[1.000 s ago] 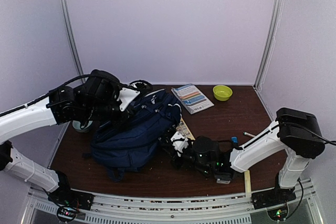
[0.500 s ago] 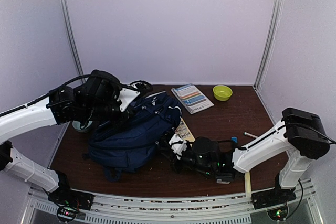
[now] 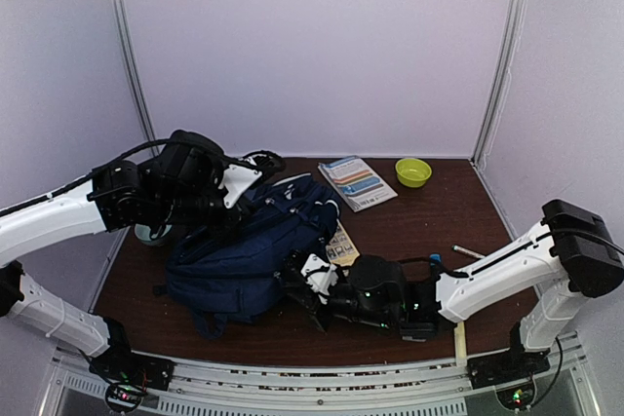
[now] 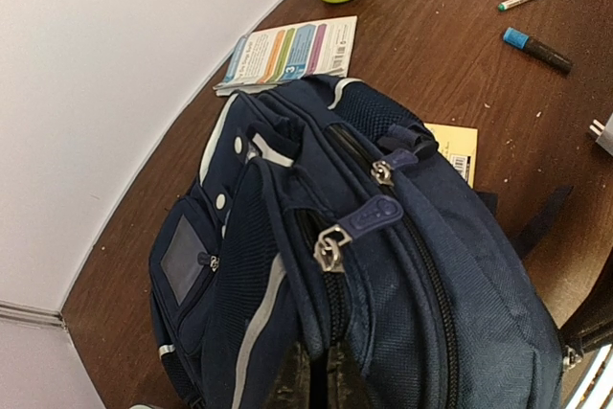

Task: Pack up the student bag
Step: Unzip the largest pocket of the student bag, then pick up the largest pocket of the bag from the student bag.

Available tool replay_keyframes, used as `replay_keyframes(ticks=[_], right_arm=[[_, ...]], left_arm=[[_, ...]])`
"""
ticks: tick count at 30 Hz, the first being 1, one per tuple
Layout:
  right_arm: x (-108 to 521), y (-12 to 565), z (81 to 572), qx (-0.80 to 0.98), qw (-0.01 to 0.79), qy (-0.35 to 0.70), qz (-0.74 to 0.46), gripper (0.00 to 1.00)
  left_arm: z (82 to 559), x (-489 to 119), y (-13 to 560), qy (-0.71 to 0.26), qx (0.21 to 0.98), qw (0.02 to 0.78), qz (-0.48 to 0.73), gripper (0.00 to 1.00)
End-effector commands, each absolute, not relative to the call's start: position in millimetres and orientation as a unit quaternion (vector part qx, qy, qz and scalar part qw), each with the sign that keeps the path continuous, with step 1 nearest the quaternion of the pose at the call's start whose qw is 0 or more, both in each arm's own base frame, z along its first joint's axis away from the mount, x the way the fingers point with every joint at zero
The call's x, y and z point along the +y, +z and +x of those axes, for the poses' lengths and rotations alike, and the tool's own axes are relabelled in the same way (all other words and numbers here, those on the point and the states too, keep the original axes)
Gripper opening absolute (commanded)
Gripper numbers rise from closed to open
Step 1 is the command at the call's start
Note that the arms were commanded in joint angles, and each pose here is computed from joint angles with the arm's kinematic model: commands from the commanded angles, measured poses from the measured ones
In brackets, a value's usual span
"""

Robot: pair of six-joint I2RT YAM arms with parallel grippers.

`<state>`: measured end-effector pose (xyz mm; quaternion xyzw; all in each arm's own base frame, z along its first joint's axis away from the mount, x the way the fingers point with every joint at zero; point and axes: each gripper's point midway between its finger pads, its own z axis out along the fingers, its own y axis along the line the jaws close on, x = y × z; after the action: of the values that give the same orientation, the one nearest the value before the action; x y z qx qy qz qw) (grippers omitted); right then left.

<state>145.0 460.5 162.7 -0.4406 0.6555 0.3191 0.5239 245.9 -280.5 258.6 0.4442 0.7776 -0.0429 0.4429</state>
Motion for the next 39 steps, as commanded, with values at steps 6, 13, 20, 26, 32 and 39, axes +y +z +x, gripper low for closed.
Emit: replay_keyframes(ticks=[6, 13, 20, 26, 32, 39], right_arm=[[450, 181, 143, 0.668, 0.534, 0.315, -0.412, 0.31], [460, 178, 155, 0.688, 0.542, 0.321, -0.360, 0.48], [456, 182, 157, 0.683, 0.557, 0.324, -0.344, 0.56], [462, 184, 158, 0.679, 0.561, 0.339, -0.329, 0.47], [469, 172, 151, 0.686, 0.550, 0.333, -0.341, 0.46], [468, 161, 153, 0.696, 0.558, 0.312, -0.327, 0.39]], left_arm=[[257, -293, 307, -0.078, 0.750, 0.516, 0.406, 0.00], [257, -293, 305, -0.075, 0.751, 0.514, 0.408, 0.00], [257, -296, 304, -0.078, 0.752, 0.510, 0.411, 0.00], [258, -296, 302, -0.075, 0.753, 0.508, 0.411, 0.00], [259, -296, 301, -0.073, 0.754, 0.507, 0.411, 0.00], [259, -296, 302, -0.076, 0.754, 0.508, 0.410, 0.00]])
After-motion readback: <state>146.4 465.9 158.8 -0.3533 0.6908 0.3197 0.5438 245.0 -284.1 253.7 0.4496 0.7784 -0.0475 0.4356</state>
